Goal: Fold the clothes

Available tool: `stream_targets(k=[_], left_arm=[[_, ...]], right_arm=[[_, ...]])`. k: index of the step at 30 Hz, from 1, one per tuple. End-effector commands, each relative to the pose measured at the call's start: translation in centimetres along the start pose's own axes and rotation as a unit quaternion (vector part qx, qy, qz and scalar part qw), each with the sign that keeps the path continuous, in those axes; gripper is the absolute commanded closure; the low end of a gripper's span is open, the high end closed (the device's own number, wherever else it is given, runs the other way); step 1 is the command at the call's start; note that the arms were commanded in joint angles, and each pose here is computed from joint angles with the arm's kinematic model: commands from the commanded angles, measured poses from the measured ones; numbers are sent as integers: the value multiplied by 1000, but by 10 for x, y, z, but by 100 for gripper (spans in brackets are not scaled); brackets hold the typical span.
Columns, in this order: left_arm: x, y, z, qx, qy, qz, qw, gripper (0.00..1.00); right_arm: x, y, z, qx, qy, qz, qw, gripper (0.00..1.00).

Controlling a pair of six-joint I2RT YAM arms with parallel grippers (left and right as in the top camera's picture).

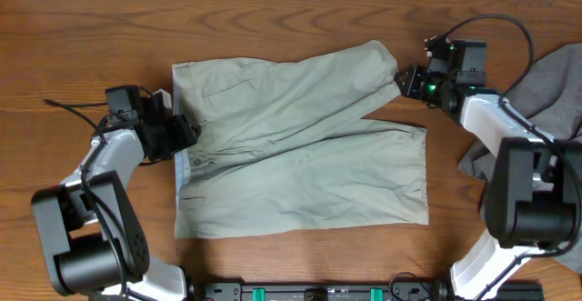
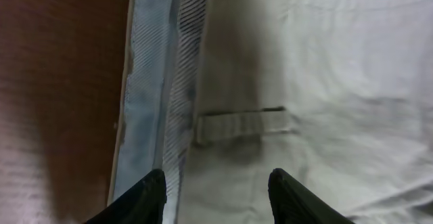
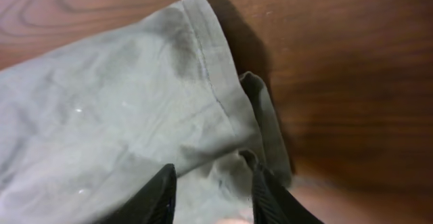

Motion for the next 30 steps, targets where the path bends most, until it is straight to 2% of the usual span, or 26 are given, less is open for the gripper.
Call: stream_targets(k=[1, 10, 12, 15, 20, 24, 25, 26, 28, 30], left_arm=[[-2, 5, 1, -4, 10, 6, 1000, 49], [-1, 5, 1, -5, 12, 5, 1000, 49], [-1, 5, 1, -4, 12, 5, 1000, 49], [-1, 5, 1, -4, 11, 5, 1000, 49], [-2, 5, 1, -4, 11, 5, 1000, 49], [-2, 5, 1, -4, 11, 5, 1000, 49], [-2, 5, 1, -4, 11, 5, 1000, 49], [-1, 5, 1, -4, 11, 5, 1000, 49], [-1, 5, 1, -5, 11, 5, 1000, 49], [-1, 5, 1, -5, 11, 5, 1000, 49]], right_arm=[[-3, 13, 3, 15, 0, 0, 1000, 60], [-17, 29, -4, 19, -4, 23, 1000, 61], [-21, 32, -2, 35, -1, 32, 999, 70], [-20, 28, 8, 76, -5, 35, 996, 96], [-8, -4, 26, 149, 1, 34, 988, 99], [-1, -38, 25, 119, -12, 31, 992, 99], [1, -42, 23, 100, -20, 27, 994, 95], [3, -45, 20, 79, -28, 20, 996, 82], [8, -44, 14, 38, -39, 6, 998, 64], [10, -39, 7, 7, -44, -3, 999, 56]])
Point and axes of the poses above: each gripper's point midway between its finger pads, its own y axis out along the fingers, its own z axis along the line the jaws close on, x = y × z, the point moved 7 cm from there along -y, back along the fingers, and after that the axes turned 4 degrees about -y, right-handed, at the moved point
